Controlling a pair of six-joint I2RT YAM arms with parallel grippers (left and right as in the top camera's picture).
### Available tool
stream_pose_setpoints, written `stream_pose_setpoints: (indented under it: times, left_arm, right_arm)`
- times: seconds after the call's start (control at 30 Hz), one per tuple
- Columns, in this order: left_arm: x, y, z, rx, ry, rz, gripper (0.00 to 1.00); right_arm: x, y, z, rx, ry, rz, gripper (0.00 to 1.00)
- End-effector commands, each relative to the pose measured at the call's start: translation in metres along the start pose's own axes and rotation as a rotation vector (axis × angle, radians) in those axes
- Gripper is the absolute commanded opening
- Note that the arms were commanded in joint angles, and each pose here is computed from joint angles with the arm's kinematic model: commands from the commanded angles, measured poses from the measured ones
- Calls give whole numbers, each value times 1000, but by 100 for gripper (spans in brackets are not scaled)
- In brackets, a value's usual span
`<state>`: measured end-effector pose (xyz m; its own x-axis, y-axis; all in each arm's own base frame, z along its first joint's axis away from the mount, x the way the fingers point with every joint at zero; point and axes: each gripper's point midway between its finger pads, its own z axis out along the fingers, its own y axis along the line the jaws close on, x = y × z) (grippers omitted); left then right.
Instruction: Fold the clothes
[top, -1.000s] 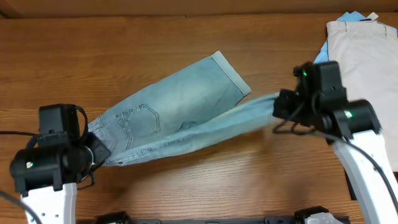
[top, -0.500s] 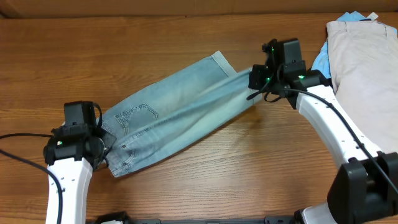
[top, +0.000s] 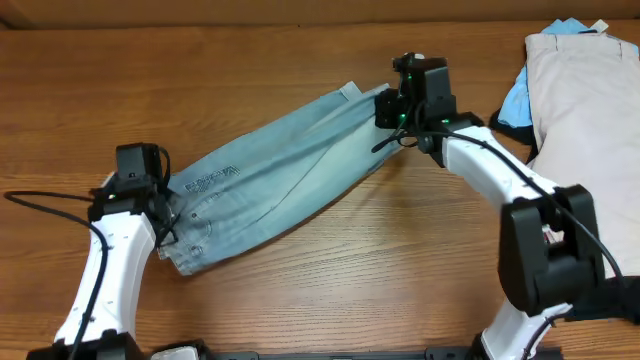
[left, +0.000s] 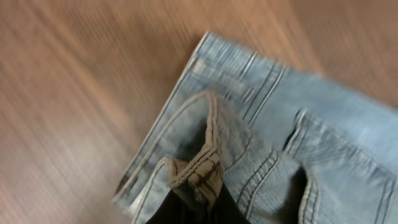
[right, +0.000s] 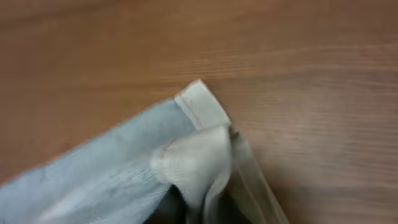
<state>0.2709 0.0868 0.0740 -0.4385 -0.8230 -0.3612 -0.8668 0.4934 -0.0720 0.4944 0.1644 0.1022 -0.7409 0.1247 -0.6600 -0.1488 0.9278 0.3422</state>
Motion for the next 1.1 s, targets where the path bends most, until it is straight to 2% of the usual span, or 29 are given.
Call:
stream_pose_setpoints:
  times: [0.0, 0.03, 0.1, 0.13, 0.27, 0.37, 0.47, 0.63, 0.73, 0.8, 0.83, 1.07]
  left_arm:
    - [-27, -4, 6, -11, -132, -40, 38]
    - [-31, -8, 5, 8, -149, -45, 58]
    - [-45, -23, 2, 65, -202, -23, 97]
    - [-53, -32, -2, 93, -236, 28, 100]
    - [-80, -58, -27, 164, -316, 160, 100]
    - [-93, -67, -50, 181, -320, 182, 100]
    - [-96, -73, -72, 220, -266, 187, 100]
    - [-85, -85, -99, 336, -140, 260, 100]
    - [-82, -86, -99, 341, -129, 285, 100]
    - [-79, -85, -96, 332, -116, 287, 100]
    - [-78, -85, -94, 329, -108, 289, 100]
    - [-56, -82, -79, 279, -24, 375, 100]
  right_arm:
    - [-14, -5, 19, 25, -81, 14, 74]
    - [-16, -6, 21, 25, -90, 29, 100]
    - [-16, -6, 24, 23, -96, 49, 100]
    - [-15, -7, 24, 24, -93, 49, 100]
    - [-13, -11, 14, 41, -64, 60, 100]
    - [-14, -16, -2, 62, -39, 74, 100]
    - [-6, -24, -16, 92, 13, 93, 100]
    - [34, -38, -19, 140, 165, 111, 100]
    - [48, -42, -13, 148, 203, 93, 95]
    - [56, -43, -5, 147, 221, 95, 80]
    - [58, -44, -2, 148, 225, 95, 77]
    - [68, -48, 17, 145, 234, 91, 72]
